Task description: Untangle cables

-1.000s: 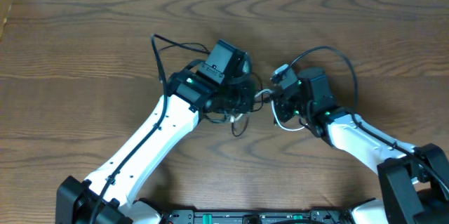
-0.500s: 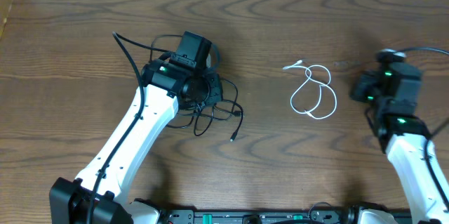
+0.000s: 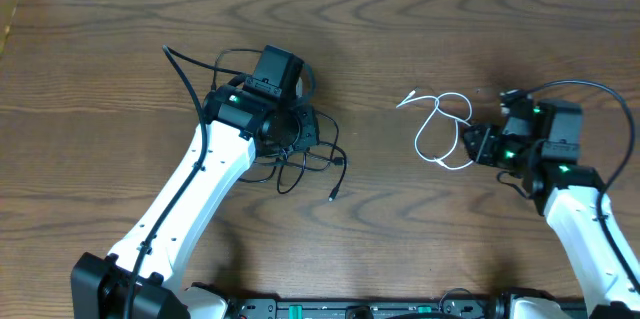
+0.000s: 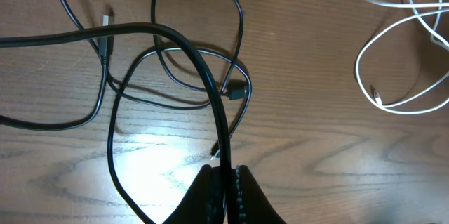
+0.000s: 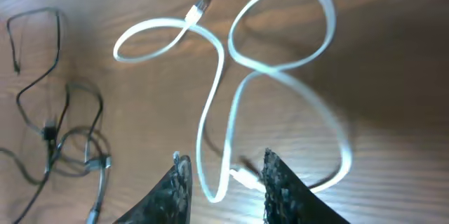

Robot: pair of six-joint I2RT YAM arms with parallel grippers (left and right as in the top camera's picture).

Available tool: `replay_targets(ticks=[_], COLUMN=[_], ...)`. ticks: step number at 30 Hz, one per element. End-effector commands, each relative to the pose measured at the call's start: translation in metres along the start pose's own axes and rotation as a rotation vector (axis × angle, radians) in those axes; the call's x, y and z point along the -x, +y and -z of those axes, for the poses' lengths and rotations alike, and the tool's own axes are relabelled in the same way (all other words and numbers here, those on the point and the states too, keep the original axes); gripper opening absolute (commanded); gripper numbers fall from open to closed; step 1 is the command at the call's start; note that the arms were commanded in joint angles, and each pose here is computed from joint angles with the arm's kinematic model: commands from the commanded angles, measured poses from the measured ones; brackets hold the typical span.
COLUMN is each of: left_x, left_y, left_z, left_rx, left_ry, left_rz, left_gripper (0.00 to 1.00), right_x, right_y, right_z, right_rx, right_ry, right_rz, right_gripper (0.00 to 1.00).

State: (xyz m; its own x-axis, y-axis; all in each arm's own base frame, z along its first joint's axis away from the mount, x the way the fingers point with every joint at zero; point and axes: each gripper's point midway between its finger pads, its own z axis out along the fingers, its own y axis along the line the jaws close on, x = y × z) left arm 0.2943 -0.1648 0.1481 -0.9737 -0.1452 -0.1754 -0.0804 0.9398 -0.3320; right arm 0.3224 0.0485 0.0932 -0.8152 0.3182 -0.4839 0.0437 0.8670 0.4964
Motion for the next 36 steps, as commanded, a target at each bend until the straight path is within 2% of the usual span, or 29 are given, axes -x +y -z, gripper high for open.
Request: replay_targets(ticks=[1, 7, 13, 15, 18, 21, 25, 31, 36], left_x=[0.001, 0.001, 0.001, 0.001, 0.001, 0.001, 0.001, 0.001, 0.001], left_y=[0.001, 0.001, 0.001, 0.001, 0.001, 0.001, 0.001, 0.001, 0.001], left_z=[0.003, 0.003, 0.003, 0.003, 0.003, 0.003, 0.003, 0.003, 0.003], left_rx=[0.010, 0.010, 0.010, 0.010, 0.010, 0.010, 0.010, 0.010, 0.010], left_ry=[-0.015, -0.015, -0.015, -0.015, -0.015, -0.015, -0.015, -0.015, -0.015], left_rz=[-0.017, -0.017, -0.017, -0.017, -0.017, -0.017, -0.017, -0.017, -0.017], left_gripper=[0.07, 0.07, 0.07, 0.07, 0.07, 0.07, 0.07, 0.07, 0.07], right_x=[-0.008, -0.017, -0.018, -0.017, -0.009, 0.018, 0.068, 0.153, 0.184], right_y=[-0.001, -0.015, -0.017, -0.014, -0.016, -0.029, -0.056, -0.087, -0.119], right_z=[-0.010, -0.028, -0.048, -0.053, -0.054, -0.046, -0.010, 0.082, 0.156], right_rx=[-0.026, -0.099, -0.088, -0.077, -0.080, -0.134, -0.251, -0.426, -0.675], right_ry=[0.033, 0.064, 0.073, 0.071, 0.040, -0.057, -0.203, -0.436, -0.521], right_rz=[-0.152, -0.213, -0.232, -0.221, -0.181, -0.078, -0.053, -0.079, -0.109], right_gripper=[0.31, 0.30, 0.17, 0.03, 0.01, 0.01, 0.01, 0.01, 0.01])
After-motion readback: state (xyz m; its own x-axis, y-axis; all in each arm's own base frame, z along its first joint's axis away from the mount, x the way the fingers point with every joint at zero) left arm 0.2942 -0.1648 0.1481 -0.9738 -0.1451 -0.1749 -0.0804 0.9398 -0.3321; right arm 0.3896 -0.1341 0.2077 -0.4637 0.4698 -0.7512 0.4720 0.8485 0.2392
